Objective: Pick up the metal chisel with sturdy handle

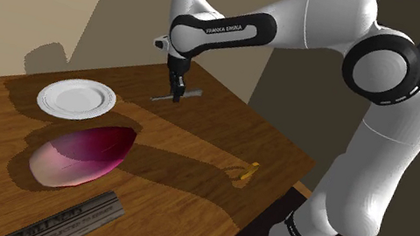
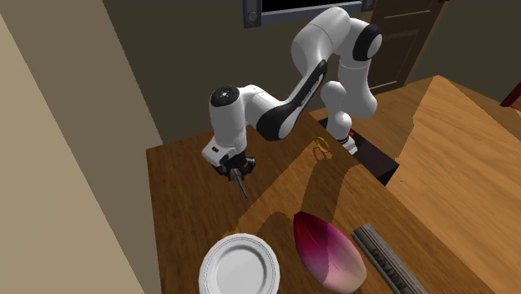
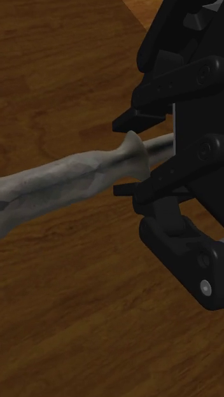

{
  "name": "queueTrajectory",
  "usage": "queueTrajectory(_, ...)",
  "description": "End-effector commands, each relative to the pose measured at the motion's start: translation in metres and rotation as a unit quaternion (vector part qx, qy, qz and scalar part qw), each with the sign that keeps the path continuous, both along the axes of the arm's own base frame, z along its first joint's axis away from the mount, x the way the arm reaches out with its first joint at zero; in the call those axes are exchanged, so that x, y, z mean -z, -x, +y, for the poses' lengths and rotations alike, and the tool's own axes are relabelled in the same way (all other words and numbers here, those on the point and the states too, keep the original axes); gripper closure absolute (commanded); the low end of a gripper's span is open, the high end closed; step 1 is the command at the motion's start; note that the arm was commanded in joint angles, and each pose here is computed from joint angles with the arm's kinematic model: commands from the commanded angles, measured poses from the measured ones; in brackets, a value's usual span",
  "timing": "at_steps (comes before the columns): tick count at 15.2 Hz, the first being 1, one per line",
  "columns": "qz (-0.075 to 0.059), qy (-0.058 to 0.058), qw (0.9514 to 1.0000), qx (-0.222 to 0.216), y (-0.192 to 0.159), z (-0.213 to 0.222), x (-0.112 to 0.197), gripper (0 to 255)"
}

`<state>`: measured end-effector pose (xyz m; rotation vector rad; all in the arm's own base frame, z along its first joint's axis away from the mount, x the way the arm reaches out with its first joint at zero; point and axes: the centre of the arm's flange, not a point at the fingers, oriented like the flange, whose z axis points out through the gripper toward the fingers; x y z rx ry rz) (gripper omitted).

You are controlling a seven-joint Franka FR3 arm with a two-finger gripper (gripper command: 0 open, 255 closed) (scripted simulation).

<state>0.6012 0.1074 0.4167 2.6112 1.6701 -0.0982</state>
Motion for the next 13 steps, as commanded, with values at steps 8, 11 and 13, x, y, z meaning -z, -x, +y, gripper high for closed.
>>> queueTrajectory(8,0.000,0.000,1.0000,0.000,0.001,0.000,-0.047,255)
queueTrajectory(11,0.000,0.000,1.0000,0.000,0.001,0.000,-0.063,255)
queueTrajectory(13,0.000,0.000,1.0000,0.000,0.001,0.000,-0.064,255)
